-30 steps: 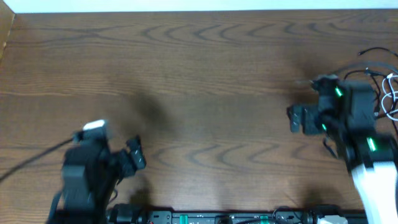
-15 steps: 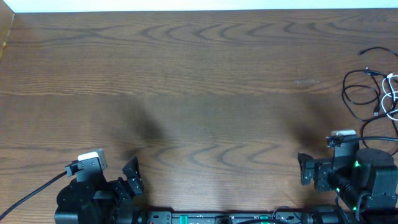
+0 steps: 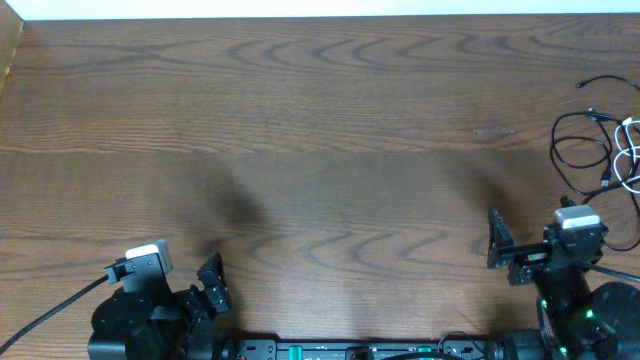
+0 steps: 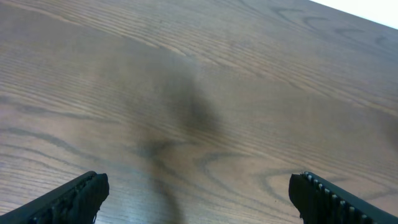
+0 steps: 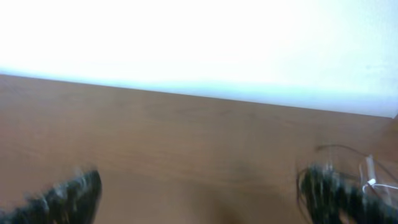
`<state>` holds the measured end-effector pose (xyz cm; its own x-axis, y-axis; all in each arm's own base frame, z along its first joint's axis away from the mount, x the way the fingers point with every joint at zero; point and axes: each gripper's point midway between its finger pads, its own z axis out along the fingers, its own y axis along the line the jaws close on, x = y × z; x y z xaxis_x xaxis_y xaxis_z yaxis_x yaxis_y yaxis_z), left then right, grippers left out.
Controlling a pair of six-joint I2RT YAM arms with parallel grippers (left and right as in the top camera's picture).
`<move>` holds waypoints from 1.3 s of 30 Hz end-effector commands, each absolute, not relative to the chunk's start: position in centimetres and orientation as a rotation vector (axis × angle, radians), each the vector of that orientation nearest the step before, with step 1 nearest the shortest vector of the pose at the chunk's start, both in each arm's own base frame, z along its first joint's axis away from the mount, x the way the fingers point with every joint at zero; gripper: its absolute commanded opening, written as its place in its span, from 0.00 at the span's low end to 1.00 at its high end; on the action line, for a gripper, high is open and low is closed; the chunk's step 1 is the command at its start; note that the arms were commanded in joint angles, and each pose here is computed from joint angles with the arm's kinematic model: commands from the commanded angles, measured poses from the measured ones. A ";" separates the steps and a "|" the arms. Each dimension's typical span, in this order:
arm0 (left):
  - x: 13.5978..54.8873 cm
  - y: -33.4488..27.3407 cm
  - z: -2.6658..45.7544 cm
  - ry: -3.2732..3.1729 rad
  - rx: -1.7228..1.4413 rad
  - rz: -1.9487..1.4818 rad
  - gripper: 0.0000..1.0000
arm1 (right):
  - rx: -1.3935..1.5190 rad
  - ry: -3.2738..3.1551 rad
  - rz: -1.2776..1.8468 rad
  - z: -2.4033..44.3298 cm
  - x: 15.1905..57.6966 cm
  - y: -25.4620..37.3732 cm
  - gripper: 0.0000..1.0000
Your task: Untangle cables
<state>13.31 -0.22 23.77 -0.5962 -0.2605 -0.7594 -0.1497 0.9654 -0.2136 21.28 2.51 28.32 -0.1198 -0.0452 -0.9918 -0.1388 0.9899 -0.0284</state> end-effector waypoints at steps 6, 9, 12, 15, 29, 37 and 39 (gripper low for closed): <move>13.3 -0.1 23.7 2.217 -0.277 -0.146 0.98 | -0.145 1.275 0.044 28.1 23.1 2.5 0.99; 13.3 -0.1 23.7 2.217 -0.277 -0.146 0.98 | -0.152 1.243 0.031 26.7 23.5 2.5 0.99; 13.3 -0.1 23.7 2.217 -0.277 -0.146 0.98 | -0.164 1.284 0.016 24.3 23.9 2.5 0.99; 13.2 -0.1 23.7 2.217 -0.277 -0.146 0.98 | -0.193 1.363 -0.022 22.2 24.1 2.3 0.99; 13.3 -0.1 23.7 2.217 -0.277 -0.146 0.98 | -0.214 1.623 0.004 15.9 24.5 2.5 0.99; 13.3 -0.1 23.7 2.217 -0.277 -0.146 0.98 | -0.214 1.624 0.004 15.8 24.5 2.5 0.99; 13.3 -0.1 23.7 2.217 -0.277 -0.146 0.98 | -0.214 1.624 0.004 15.8 24.5 2.5 0.99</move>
